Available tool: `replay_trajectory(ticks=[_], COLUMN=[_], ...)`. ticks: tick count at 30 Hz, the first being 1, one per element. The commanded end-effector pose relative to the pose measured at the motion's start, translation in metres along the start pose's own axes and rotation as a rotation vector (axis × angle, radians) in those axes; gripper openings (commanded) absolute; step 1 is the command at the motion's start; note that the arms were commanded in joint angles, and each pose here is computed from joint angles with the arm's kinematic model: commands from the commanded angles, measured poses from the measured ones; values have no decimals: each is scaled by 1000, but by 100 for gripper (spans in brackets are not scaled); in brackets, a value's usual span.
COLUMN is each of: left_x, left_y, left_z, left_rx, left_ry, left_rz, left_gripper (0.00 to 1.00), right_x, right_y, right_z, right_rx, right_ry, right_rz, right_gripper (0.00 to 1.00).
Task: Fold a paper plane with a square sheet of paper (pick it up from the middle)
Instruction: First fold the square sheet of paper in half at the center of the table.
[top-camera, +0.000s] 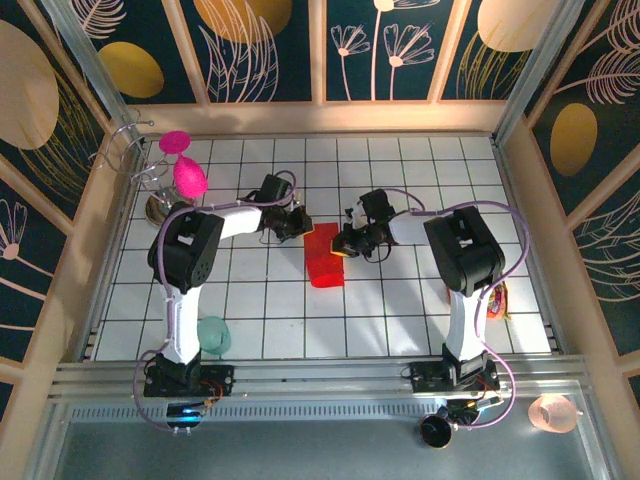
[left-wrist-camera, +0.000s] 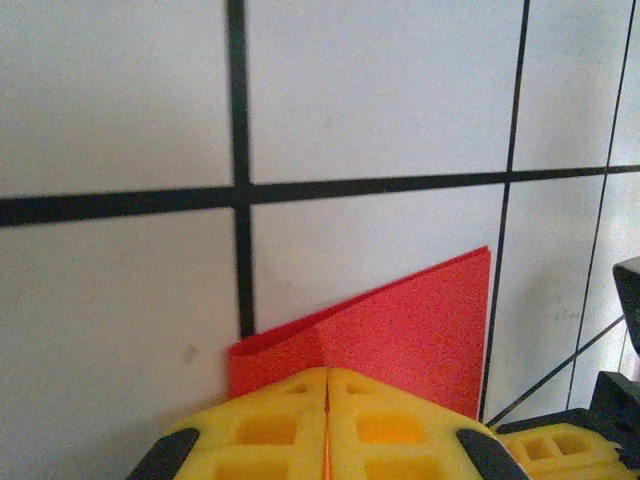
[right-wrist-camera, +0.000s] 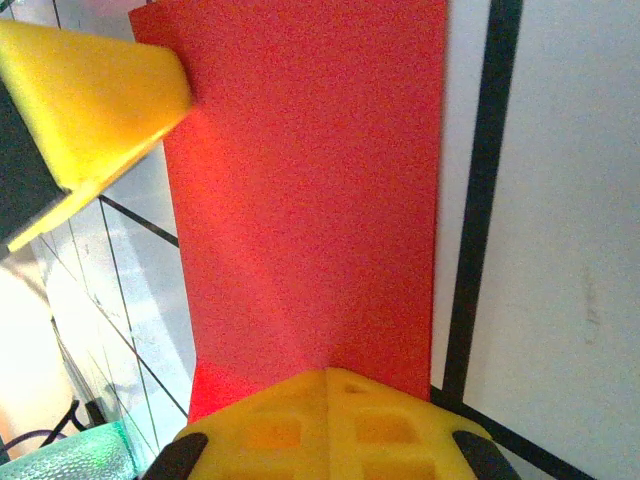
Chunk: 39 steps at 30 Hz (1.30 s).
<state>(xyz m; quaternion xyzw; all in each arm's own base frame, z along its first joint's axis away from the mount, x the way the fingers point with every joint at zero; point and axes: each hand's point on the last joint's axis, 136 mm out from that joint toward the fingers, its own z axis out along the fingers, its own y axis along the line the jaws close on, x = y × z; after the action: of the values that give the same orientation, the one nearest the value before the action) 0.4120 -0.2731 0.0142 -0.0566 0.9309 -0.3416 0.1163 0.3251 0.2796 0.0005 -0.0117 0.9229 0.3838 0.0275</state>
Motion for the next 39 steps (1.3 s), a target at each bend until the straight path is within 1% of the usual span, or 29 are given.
replay_trajectory(ticks=[1, 3, 6, 10, 12, 14, 17, 20, 25, 31, 34, 36, 39], left_x=[-28, -39, -51, -57, -47, -30, -6, 6, 4, -10, -31, -44, -56], left_y=[52, 57, 50, 6, -16, -34, -45, -37, -20, 28, 48, 45, 18], left_z=[-10, -15, -23, -39, -40, -34, -15, 1, 8, 7, -3, -12, -28], left_rx=[-141, -159, -164, -77, -47, -7, 38, 27, -10, -96, -164, -182, -126], left_ry=[-70, -86, -96, -127, -118, -92, -31, 9, 22, 7, -27, -47, -84], left_rz=[-27, -20, -1, 32, 61, 77, 74, 62, 81, 27, 36, 58, 99], left_gripper=[8, 8, 8, 8, 9, 9, 9, 9, 9, 9, 9, 8, 9], right_x=[80, 80, 79, 78, 77, 78, 79, 80, 81, 84, 84, 83, 82], right_y=[-181, -181, -180, -177, -175, -176, -176, -178, -179, -180, -180, -180, -178], right_z=[4, 4, 4, 5, 6, 6, 6, 6, 6, 5, 4, 4, 5], right_rx=[640, 640, 635, 619, 613, 613, 613, 618, 620, 622, 623, 622, 615], right_ry=[125, 123, 118, 110, 110, 111, 114, 119, 119, 117, 116, 115, 113], right_rz=[174, 173, 174, 182, 183, 187, 186, 186, 188, 196, 194, 194, 193], right_gripper=[0, 0, 0, 0, 0, 0, 0, 0, 0, 0, 0, 0, 0])
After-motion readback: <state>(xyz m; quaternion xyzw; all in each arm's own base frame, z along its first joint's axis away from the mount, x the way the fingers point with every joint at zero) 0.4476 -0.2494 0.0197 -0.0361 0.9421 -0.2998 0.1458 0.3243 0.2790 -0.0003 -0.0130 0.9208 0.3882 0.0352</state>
